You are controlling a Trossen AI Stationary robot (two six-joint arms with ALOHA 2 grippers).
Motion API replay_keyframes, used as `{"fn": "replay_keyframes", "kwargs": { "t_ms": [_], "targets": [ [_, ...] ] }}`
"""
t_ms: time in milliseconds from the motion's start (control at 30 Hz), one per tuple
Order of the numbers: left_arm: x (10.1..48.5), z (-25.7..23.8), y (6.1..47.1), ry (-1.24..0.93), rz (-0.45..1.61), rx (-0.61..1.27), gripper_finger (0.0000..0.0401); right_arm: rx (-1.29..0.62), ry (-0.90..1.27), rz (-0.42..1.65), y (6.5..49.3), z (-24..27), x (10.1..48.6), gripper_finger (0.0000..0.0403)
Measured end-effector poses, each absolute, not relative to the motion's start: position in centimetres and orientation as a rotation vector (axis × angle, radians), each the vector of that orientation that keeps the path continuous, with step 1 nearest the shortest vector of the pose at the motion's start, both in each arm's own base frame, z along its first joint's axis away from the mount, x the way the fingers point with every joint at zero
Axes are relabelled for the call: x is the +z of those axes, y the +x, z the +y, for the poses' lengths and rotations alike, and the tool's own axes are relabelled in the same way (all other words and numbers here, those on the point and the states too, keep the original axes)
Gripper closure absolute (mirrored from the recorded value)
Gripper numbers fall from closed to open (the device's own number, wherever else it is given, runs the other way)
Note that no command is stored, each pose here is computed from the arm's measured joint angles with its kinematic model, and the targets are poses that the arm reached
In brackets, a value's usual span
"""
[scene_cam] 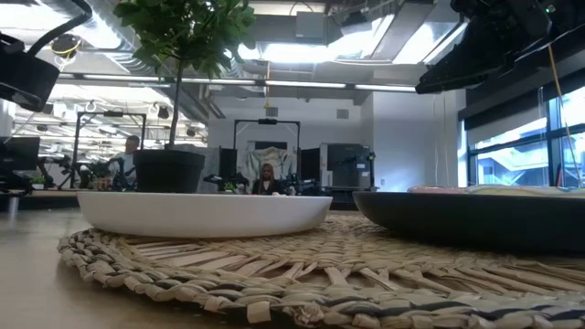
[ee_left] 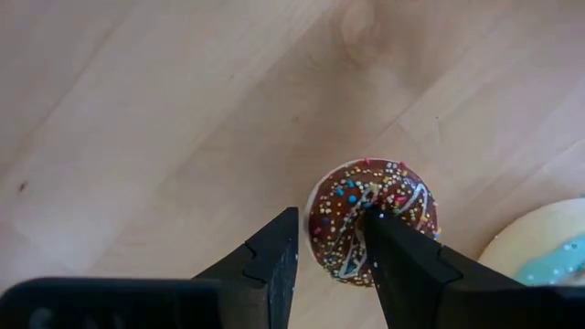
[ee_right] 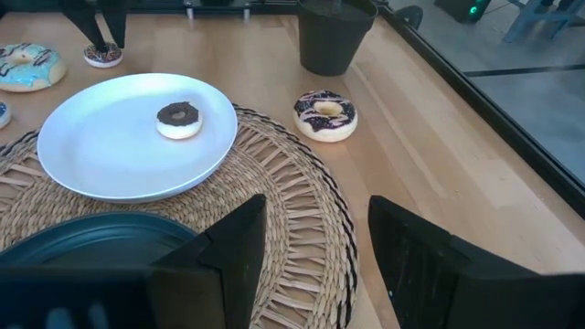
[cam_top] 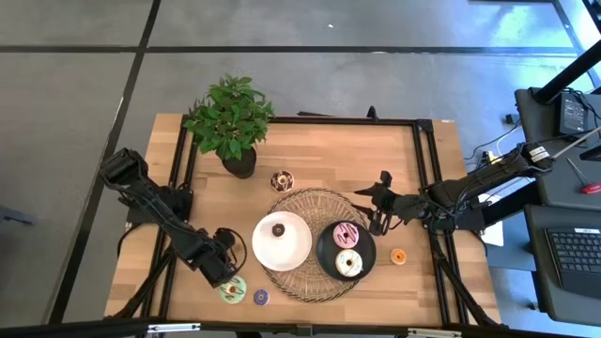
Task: Pick & Place donuts
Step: Put the small brown donut on the white plate
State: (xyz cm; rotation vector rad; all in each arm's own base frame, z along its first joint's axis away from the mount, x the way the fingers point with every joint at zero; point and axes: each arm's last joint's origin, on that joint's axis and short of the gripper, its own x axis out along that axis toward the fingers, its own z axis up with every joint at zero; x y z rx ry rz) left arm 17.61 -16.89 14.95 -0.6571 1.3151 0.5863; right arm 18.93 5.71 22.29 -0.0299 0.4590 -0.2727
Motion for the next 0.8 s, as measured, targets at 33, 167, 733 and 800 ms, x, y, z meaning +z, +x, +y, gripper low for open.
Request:
{"fn": "replay_keyframes", "kwargs": {
  "t_ms": [33,167,733,800],
  "targets": [
    [14.95,-16.87,17.6,-0.645,1.315,0.579,0.0277,-0.273,-0.03,0.459,18.93,5.72,22.29,0.0208],
    [14.95,-16.83,17.64,-0.605,1.311,0.554,0.0276,-0.273,-0.03,0.459,18.92,5.71,22.29,0.0208],
    [14.94,-16.68,17.78,-0.586,1.328,0.534,0.0338,-0.273,-0.033,0.46,18.92,5.71,22.29,0.0208],
    [14.93,-16.68,17.78,-0.585,1.329,0.534,0.0353,-0.273,-0.033,0.46,18.92,5.71,22.29,0.0208]
  ]
}}
